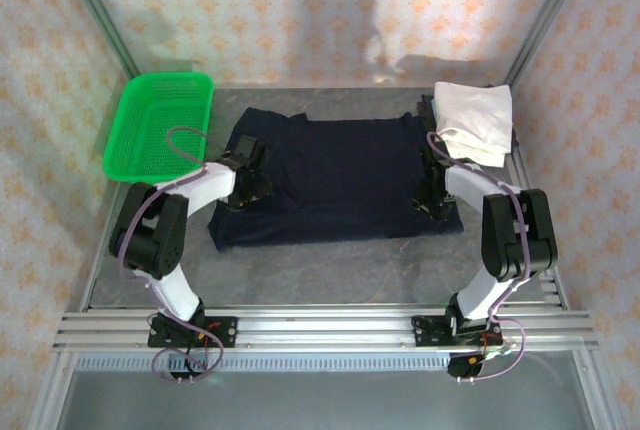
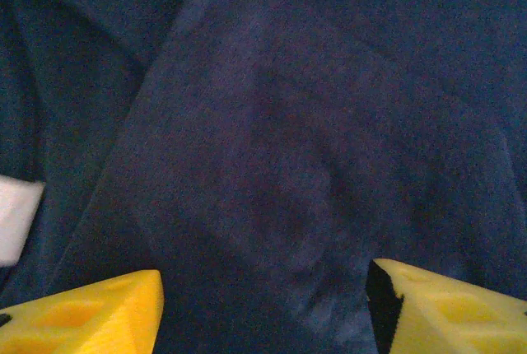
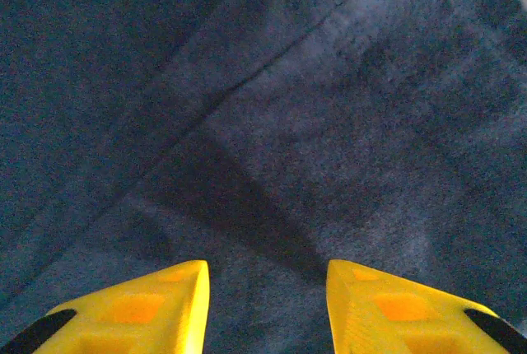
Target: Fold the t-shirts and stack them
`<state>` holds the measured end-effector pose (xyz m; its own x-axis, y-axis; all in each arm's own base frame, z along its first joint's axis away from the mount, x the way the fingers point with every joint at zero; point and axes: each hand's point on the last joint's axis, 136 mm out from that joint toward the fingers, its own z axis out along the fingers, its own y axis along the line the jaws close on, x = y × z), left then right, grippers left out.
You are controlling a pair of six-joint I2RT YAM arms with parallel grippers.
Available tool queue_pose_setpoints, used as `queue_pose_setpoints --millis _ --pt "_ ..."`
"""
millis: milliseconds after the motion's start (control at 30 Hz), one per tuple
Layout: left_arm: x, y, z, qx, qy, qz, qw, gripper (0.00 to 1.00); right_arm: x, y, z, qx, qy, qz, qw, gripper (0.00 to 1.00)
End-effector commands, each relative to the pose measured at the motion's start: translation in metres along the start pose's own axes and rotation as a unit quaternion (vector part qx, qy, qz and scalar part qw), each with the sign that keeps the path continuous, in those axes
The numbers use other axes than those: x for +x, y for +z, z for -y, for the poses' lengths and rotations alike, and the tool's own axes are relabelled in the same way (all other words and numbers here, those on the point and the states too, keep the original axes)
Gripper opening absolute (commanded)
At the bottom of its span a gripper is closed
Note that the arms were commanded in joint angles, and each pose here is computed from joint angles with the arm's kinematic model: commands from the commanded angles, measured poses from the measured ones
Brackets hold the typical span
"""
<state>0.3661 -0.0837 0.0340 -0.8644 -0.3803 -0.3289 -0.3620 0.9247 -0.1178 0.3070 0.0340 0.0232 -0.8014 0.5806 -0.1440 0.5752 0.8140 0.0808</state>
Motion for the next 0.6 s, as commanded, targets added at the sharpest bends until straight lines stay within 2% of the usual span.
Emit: queue_pose_setpoints --millis 0,200,333,500,567 --pt "-0.031 -0.012 0.012 -0.013 0.021 0.033 0.999 0.65 0.002 0.001 0.013 0.022 -0.002 0.011 1.0 0.42" --pt "-0.037 -0.008 0.044 -0.017 0.062 0.031 0.997 0.61 0.003 0.002 0.014 0.019 0.001 0.013 1.0 0.42" --pt "-0.019 0.009 0.067 -0.022 0.097 0.004 0.995 0.53 0.003 0.004 0.012 0.021 -0.004 0.009 1.0 0.42" --pt "-0.011 0.012 0.071 -0.023 0.103 -0.008 0.994 0.33 0.002 0.005 0.014 0.026 -0.009 0.01 1.0 0.42" --pt "-0.012 0.008 0.071 -0.024 0.106 -0.004 0.994 0.18 0.002 0.006 0.014 0.026 -0.011 0.011 1.0 0.42"
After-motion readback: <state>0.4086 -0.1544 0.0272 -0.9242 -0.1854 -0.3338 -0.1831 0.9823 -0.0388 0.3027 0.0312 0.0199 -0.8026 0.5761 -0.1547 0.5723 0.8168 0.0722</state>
